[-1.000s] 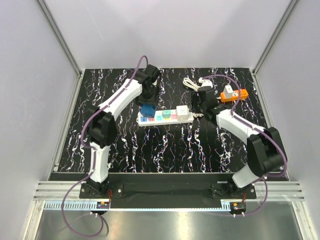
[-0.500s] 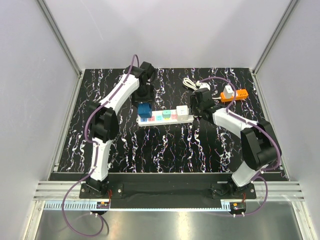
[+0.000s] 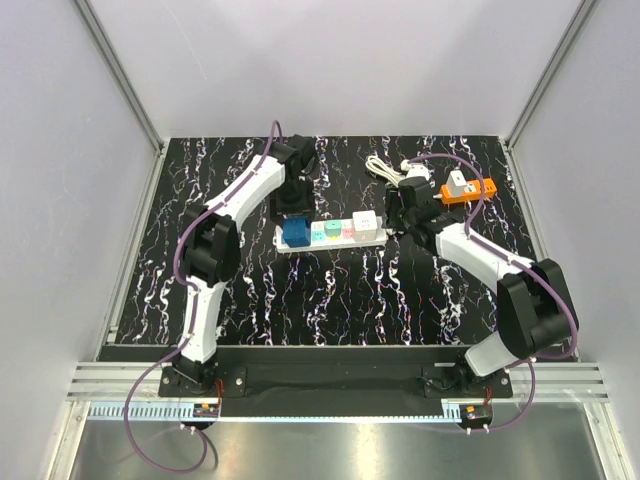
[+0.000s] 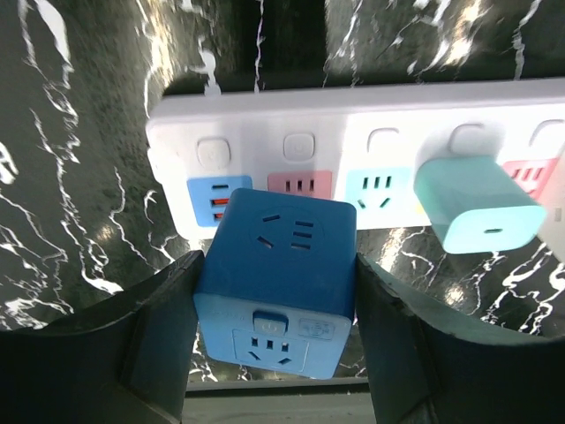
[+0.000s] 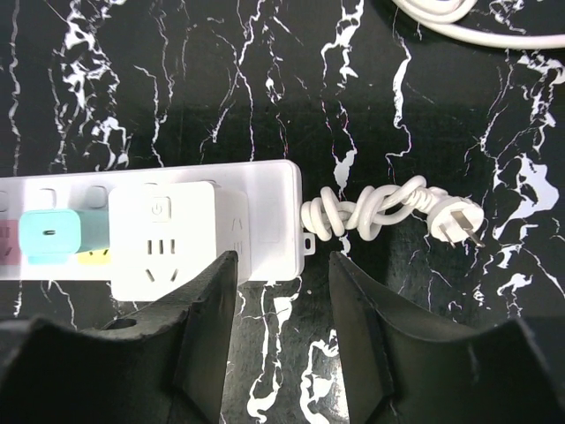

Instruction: Insert the plug

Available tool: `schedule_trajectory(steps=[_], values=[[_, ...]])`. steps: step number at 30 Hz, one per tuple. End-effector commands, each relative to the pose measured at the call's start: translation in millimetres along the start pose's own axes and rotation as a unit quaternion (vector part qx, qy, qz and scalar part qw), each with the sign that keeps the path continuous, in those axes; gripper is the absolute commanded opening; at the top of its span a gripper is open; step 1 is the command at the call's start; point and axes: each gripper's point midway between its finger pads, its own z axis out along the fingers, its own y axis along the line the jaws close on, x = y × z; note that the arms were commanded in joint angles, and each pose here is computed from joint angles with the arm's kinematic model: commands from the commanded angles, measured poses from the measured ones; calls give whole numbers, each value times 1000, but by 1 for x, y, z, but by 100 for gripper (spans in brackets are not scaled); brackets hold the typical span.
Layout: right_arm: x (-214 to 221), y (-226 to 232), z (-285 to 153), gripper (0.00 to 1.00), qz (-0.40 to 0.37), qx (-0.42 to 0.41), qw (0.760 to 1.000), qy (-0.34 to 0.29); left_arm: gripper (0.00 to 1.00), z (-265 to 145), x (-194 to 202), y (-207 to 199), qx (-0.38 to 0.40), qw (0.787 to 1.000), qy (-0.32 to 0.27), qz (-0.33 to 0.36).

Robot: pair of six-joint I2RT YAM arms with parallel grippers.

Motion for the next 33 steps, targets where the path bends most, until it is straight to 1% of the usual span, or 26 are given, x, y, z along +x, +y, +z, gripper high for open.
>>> schedule_trajectory(steps=[1,4,10,20,29,33], values=[[-21,-4,-11,53,7,5,999,-41,0,-2,0,-7,17,1000,-12,-16],[-22,-2,-12,53,9,1,999,-43,0,2,-3,-4,6,1000,-18,-20],[-25,0,-15,53,10,-8,999,-48,0,2,-10,-7,10,999,-31,-24],[-27,0,-18,52,11,-13,998,-53,0,12,-11,-8,4,1000,-27,-8],[-25,-1,-16,52,13,-14,999,-51,0,-11,-19,-6,2,998,-58,-3],[-26,0,-16,52,12,-15,999,-50,0,-7,-19,-6,-2,999,-54,-3]])
